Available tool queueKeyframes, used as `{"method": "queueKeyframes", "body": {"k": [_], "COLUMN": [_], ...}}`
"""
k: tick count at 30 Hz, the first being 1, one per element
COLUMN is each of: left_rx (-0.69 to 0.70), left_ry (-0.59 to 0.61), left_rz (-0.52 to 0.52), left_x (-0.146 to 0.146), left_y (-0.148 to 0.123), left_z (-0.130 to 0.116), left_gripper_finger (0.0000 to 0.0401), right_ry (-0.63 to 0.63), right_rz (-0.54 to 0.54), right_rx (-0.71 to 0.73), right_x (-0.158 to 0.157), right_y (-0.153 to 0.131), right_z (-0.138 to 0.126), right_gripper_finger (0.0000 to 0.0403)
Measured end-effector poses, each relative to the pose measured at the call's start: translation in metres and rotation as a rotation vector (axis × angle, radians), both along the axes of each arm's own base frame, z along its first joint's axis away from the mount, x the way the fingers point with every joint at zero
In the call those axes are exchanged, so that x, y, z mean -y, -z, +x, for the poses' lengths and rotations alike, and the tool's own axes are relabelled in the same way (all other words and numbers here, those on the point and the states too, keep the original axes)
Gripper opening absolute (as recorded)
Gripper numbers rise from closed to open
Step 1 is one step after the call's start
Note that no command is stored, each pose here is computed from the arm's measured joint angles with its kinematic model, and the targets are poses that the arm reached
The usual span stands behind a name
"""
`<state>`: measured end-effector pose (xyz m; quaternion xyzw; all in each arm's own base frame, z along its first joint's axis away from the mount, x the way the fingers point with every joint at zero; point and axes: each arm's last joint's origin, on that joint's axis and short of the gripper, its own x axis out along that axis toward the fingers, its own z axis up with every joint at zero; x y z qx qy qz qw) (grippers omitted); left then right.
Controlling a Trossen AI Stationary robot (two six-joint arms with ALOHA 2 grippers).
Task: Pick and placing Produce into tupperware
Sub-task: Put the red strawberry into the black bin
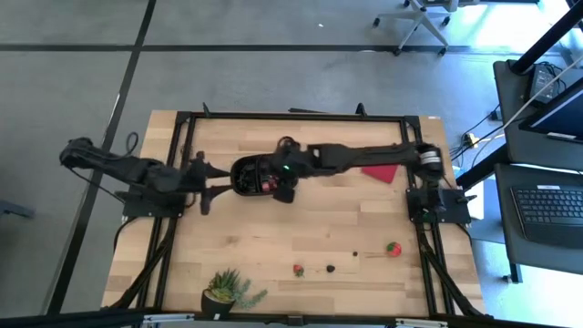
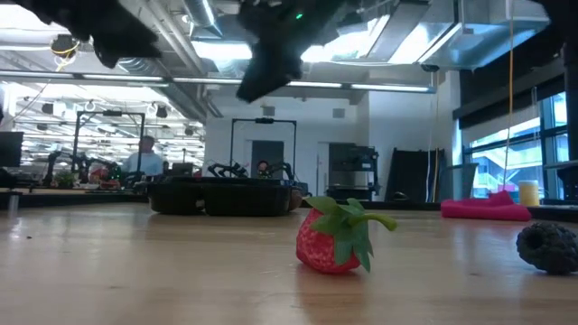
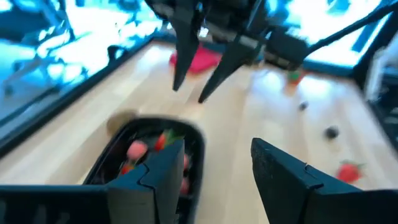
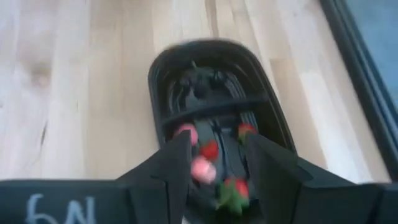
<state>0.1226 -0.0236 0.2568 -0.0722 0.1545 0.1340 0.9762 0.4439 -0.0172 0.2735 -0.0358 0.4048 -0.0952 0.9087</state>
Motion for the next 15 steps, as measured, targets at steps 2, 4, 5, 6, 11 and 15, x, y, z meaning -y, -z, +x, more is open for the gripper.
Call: {"method": "queueKeyframes", "body": {"k": [2, 4, 5, 6, 11, 15], "left_rx": [0.047, 0.089, 0.115, 0.139, 0.237, 0.286], "left_ry": [0.040, 0.084, 0.099, 0.109, 0.140, 0.152], "left_rz": [0.013, 0.017, 0.010, 0.001, 0.008, 0.018], "left_x": [0.002, 0.003, 0.003, 0.003, -0.002, -0.005], "left_y": [0.000, 0.005, 0.007, 0.010, 0.026, 0.036], "left_z": [-0.009, -0.019, -0.023, -0.027, -0.043, -0.051], "left_gripper_finger": [0.0179, 0.0179, 0.0179, 0.0179, 0.0179, 0.0179], "right_ry": [0.019, 0.042, 0.048, 0.048, 0.039, 0.026], "right_rz": [-0.032, -0.066, -0.080, -0.085, -0.019, 0.045], "right_rx": [-0.002, 0.029, 0.069, 0.105, 0.187, 0.166], "right_x": [-0.009, -0.019, -0.023, -0.028, -0.049, -0.061], "right_y": [-0.001, -0.003, -0.007, -0.009, -0.001, 0.012], "right_z": [-0.018, -0.040, -0.051, -0.062, -0.118, -0.159], "right_gripper_finger": [0.0154, 0.0154, 0.0154, 0.0154, 0.0154, 0.0154]}}
